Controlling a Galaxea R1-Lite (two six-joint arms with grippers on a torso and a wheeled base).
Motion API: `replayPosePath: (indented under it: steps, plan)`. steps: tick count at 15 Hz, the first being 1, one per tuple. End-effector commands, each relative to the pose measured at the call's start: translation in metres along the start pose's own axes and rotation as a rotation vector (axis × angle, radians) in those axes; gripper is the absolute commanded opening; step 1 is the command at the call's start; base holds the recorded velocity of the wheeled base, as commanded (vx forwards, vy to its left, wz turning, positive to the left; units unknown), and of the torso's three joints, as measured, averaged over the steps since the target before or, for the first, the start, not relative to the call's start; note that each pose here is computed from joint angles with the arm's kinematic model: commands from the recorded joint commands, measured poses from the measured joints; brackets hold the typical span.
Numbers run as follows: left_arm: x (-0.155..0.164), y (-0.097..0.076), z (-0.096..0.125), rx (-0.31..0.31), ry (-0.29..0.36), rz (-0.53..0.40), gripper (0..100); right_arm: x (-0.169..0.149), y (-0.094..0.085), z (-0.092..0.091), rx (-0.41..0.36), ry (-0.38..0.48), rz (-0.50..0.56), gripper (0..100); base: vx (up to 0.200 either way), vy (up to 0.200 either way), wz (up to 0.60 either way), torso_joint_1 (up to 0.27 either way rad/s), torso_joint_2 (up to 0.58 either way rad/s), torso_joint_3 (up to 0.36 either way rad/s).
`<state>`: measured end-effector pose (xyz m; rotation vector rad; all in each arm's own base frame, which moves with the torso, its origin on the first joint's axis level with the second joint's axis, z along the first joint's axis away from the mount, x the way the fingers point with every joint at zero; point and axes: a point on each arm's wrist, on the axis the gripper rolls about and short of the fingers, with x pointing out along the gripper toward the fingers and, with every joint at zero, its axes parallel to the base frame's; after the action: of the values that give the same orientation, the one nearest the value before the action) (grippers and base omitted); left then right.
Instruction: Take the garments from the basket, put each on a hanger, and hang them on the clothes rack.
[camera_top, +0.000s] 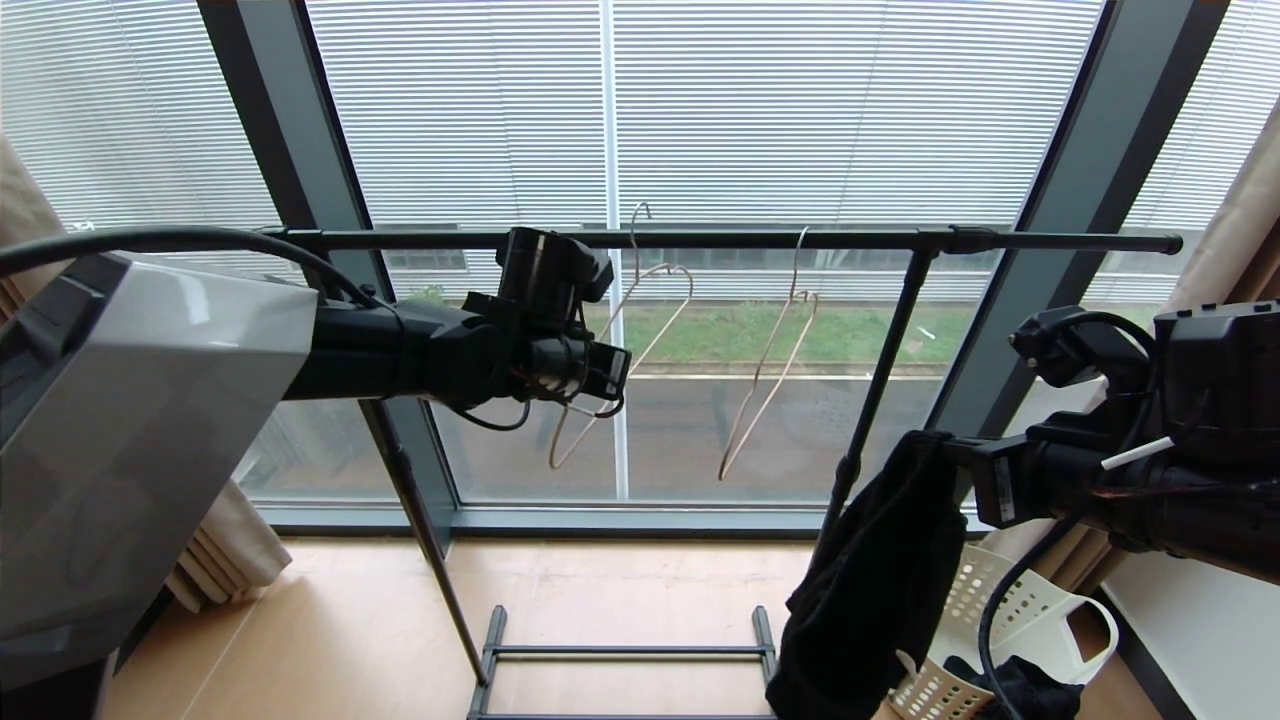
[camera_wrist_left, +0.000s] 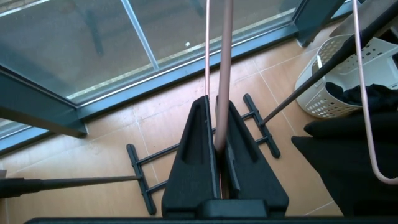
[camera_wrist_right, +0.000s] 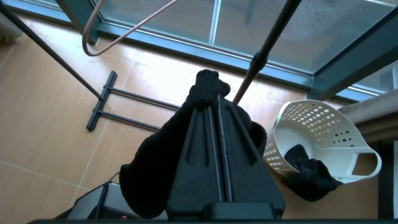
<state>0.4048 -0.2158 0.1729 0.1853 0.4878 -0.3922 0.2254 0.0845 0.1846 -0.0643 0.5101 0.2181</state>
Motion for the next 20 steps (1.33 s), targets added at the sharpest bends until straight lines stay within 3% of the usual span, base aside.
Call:
replayPosePath:
  steps: [1,4,8,11,13,15,18,20]
  plan:
    - [-0.017,0.002,0.012,-0.004,-0.04,0.001,0,0.0,0.0,0.0,-0.001,0.002,0.0,0,0.0,0.0,0.0,0.0,0.0,0.0]
    - [-0.029,0.0,0.007,0.003,-0.021,-0.009,0,0.001,0.0,-0.001,-0.001,0.004,0.0,0,0.0,0.0,0.0,0.0,0.0,0.0]
    - [-0.071,0.004,0.001,0.004,-0.009,-0.016,0,-0.004,0.001,0.0,-0.021,-0.005,-0.003,0,0.0,0.0,0.0,0.0,0.0,0.0]
    - [-0.112,0.007,-0.012,-0.001,-0.064,-0.017,0,-0.004,0.004,-0.002,-0.049,0.001,0.001,0,0.0,0.0,0.0,0.0,0.0,0.0]
    - [-0.121,0.006,-0.017,0.001,-0.078,-0.022,0,-0.004,0.004,-0.002,-0.051,0.0,-0.002,0,0.0,0.0,0.0,0.0,0.0,0.0]
    - [-0.18,0.009,-0.062,0.002,-0.124,-0.029,0,-0.016,0.025,-0.006,-0.14,-0.029,-0.137,0,0.0,0.0,0.0,0.0,0.0,0.0]
    - [-0.24,0.013,-0.121,0.007,-0.162,-0.046,0,-0.015,0.034,-0.013,-0.251,-0.007,-0.201,0,0.0,0.0,0.0,0.0,0.0,0.0]
    - [-0.264,0.014,-0.157,0.01,-0.159,-0.122,0,-0.014,0.043,-0.009,-0.304,-0.019,-0.253,0,0.0,0.0,0.0,0.0,0.0,0.0]
